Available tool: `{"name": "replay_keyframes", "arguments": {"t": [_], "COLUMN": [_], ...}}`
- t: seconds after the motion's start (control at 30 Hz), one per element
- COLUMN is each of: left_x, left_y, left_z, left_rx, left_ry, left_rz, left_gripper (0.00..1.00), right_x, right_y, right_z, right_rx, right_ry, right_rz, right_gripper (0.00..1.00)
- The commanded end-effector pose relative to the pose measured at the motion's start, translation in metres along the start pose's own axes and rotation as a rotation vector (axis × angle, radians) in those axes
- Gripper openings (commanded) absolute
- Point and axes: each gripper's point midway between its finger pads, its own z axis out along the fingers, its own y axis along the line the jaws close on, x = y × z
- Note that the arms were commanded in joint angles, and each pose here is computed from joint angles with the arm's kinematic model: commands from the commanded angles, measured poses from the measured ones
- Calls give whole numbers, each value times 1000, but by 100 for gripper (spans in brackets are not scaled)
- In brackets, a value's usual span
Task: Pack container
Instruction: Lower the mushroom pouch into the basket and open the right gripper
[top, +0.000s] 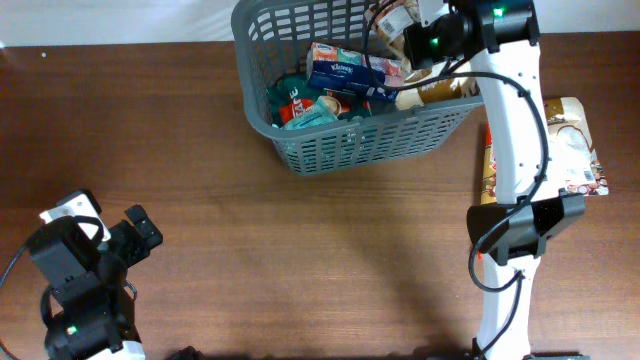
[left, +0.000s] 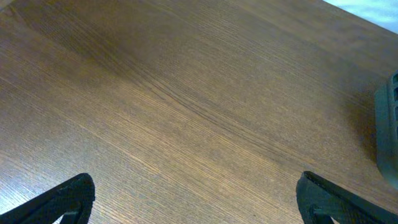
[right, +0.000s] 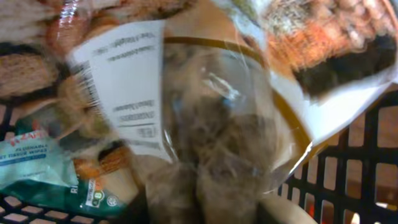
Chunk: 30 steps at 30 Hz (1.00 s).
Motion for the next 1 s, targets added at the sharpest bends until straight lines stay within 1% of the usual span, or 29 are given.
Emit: {"name": "replay_keyframes", "arguments": {"t": [0.0,0.37,0.5,0.63,0.7,0.77,0.97], "left_x": [1,1,1,1,1,1,1], "left_y": [-3,-3,-3,-3,-3,-3,-3], "left_z": [0,0,0,0,0,0,0], "left_rx": [15,15,15,14,15,15,15], "left_ry": [1,1,1,0,1,1,1], "left_rz": [23,23,23,23,23,23,23], "left_gripper": [99,99,99,99,99,99,99], "right_x": [-2,-7,-24,-43,-38,-24,29], "right_y": [5,4,2,2,-5,-18,-70], "right_z": [-1,-4,-28,-73,-93,-106,-115], "right_rx": [-12,-9,3,22,61,102,160], "right_ry": [-7,-29,-104,-215,-219,-186,-21], "right_rz": [-1,-4,-8,-18,4,44,167], "right_gripper": [99,99,99,99,99,99,99]}}
